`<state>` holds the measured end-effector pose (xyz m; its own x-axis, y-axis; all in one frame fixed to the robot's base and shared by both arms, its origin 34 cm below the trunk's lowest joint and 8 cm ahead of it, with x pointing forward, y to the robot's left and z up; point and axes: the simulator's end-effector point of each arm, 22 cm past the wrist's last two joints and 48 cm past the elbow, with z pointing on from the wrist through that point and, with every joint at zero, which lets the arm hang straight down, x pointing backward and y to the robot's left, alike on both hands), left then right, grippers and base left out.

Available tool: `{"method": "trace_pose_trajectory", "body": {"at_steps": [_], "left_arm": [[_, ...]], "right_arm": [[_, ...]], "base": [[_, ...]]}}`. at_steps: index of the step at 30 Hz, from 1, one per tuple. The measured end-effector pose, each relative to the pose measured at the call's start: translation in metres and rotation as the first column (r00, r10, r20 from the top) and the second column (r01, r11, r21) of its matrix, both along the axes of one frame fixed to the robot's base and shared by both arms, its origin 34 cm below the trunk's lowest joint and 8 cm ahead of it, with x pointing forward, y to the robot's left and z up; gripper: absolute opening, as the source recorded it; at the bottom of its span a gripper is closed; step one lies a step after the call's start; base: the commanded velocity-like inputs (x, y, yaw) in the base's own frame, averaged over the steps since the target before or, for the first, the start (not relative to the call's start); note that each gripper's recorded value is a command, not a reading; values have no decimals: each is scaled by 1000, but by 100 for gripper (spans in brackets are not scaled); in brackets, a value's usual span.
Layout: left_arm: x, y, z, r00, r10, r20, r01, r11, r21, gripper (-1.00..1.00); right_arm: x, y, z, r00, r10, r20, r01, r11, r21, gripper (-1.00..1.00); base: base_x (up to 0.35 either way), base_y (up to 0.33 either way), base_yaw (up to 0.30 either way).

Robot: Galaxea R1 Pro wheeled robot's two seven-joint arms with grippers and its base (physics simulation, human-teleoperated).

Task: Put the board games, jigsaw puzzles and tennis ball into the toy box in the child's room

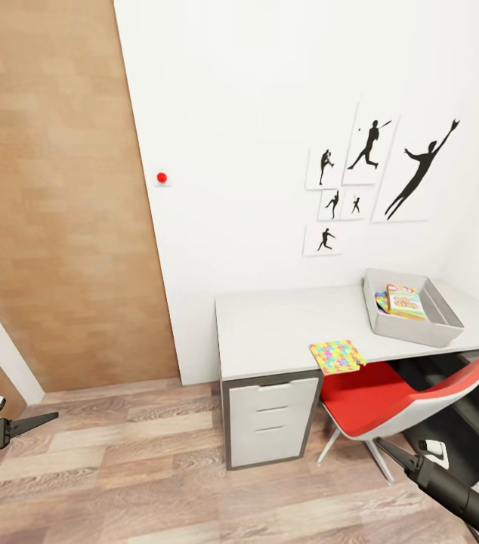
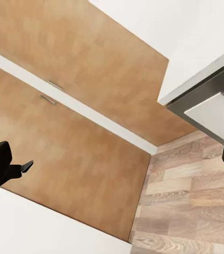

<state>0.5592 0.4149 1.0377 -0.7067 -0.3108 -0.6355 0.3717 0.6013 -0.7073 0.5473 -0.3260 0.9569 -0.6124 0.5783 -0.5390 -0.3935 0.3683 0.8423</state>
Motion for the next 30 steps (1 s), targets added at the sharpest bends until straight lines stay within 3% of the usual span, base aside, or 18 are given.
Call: {"method": "trace_pose_trajectory", "body": {"at_steps": [21,30], "left_arm": [[-2,-1,15,999,-1,34,1,1000,-2,100],[-2,-1,21,999,-1,47,1,1000,-2,100]], "right_arm": [[1,-6,11,1000,-20,25,20,1000,-1,100],[4,2,27,998,-8,61,6,999,35,100]], "base": [[0,7,0],[0,0,0]]}}
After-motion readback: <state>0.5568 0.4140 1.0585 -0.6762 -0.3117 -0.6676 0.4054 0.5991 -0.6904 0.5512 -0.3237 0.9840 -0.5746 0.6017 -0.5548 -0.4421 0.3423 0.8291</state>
